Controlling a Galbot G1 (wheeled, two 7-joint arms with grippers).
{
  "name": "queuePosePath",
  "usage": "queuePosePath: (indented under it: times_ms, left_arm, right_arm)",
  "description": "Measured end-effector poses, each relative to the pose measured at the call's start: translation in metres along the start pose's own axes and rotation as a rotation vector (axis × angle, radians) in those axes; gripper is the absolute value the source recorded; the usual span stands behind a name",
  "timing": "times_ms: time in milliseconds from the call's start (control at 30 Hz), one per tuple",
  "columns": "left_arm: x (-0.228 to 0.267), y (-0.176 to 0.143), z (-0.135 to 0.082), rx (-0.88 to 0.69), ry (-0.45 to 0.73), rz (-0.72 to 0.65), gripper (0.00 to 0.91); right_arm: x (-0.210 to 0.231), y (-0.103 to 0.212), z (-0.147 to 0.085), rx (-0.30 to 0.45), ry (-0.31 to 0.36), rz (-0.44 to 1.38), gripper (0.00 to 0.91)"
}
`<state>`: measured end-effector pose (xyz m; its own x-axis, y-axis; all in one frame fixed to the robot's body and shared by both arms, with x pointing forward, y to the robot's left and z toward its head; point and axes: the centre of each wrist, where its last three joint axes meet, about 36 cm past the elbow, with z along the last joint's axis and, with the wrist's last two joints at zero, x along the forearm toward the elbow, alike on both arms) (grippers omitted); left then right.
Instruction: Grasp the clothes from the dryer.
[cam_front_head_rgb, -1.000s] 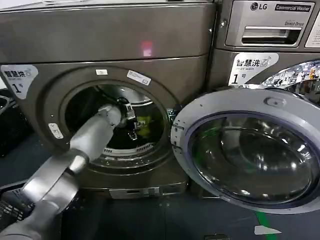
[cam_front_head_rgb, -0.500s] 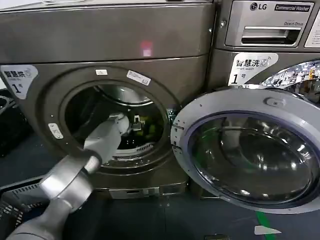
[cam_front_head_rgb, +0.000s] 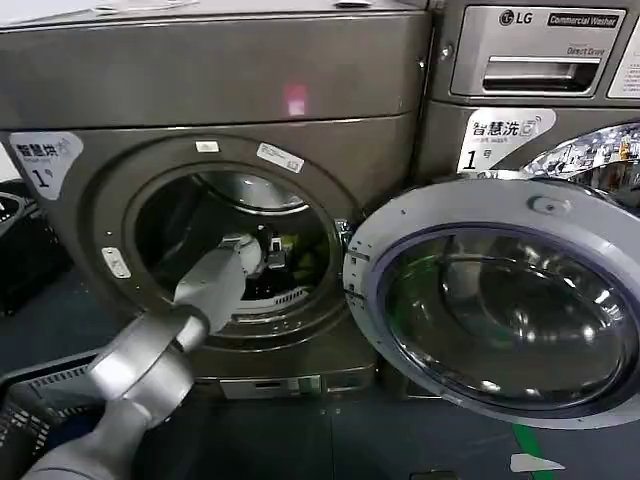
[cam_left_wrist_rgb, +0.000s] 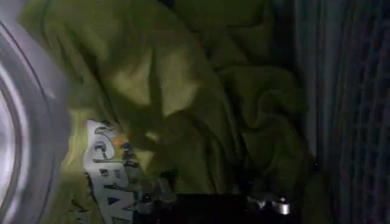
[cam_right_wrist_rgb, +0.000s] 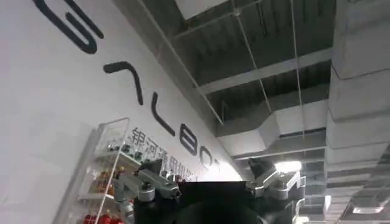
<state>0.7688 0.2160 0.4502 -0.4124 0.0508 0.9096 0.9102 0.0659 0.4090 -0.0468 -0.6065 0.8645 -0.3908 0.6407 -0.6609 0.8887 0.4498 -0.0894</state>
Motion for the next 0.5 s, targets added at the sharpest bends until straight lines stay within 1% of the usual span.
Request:
queuePosePath:
  times_ms: [267, 500]
  left_arm:
    - [0.005, 0.005, 0.001, 0.026, -0.022, -0.015, 0.0]
    - [0.022, 0.02, 0.001, 0.067, -0.065, -0.032, 0.0]
  right_arm:
    - [0.001, -0.001, 0.004, -0.007, 0.002, 0.003, 0.907]
    - [0.002, -0.001, 0.007, -0.014, 0.003, 0.007, 0.907]
